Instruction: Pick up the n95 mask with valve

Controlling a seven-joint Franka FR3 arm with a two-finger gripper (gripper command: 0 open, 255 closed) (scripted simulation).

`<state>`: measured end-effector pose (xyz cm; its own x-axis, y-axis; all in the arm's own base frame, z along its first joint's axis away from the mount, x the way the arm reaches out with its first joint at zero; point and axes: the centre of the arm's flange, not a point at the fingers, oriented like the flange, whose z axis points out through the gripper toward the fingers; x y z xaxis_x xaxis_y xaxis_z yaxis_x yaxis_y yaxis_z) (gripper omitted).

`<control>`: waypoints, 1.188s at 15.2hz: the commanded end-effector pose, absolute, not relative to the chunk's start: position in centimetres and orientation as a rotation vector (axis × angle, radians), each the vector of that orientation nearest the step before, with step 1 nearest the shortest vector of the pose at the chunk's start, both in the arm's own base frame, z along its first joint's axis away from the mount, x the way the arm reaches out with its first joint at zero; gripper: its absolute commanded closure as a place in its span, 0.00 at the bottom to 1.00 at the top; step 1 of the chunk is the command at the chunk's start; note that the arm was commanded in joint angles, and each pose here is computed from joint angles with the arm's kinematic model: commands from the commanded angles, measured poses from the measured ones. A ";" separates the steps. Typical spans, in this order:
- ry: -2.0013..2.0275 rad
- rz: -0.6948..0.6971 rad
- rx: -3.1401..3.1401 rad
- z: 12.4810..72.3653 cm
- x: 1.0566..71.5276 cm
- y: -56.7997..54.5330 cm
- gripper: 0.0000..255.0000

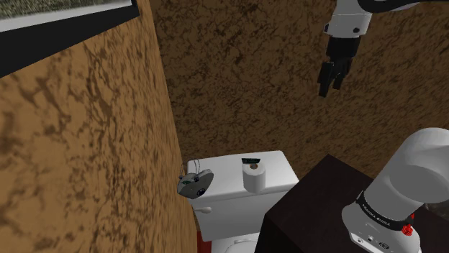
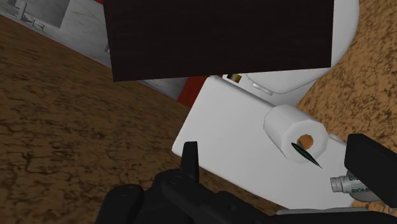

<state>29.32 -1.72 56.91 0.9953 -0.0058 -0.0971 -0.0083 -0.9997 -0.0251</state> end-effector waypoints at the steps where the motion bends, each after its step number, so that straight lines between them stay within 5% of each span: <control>1: 0.011 0.151 -3.112 56.9 29.3 -1.7 0.00; 18: -0.017 0.172 -3.037 44.6 41.9 11.4 0.00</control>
<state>41.11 10.39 45.15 0.9936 0.0159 -0.1118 0.0052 -0.9955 -0.0947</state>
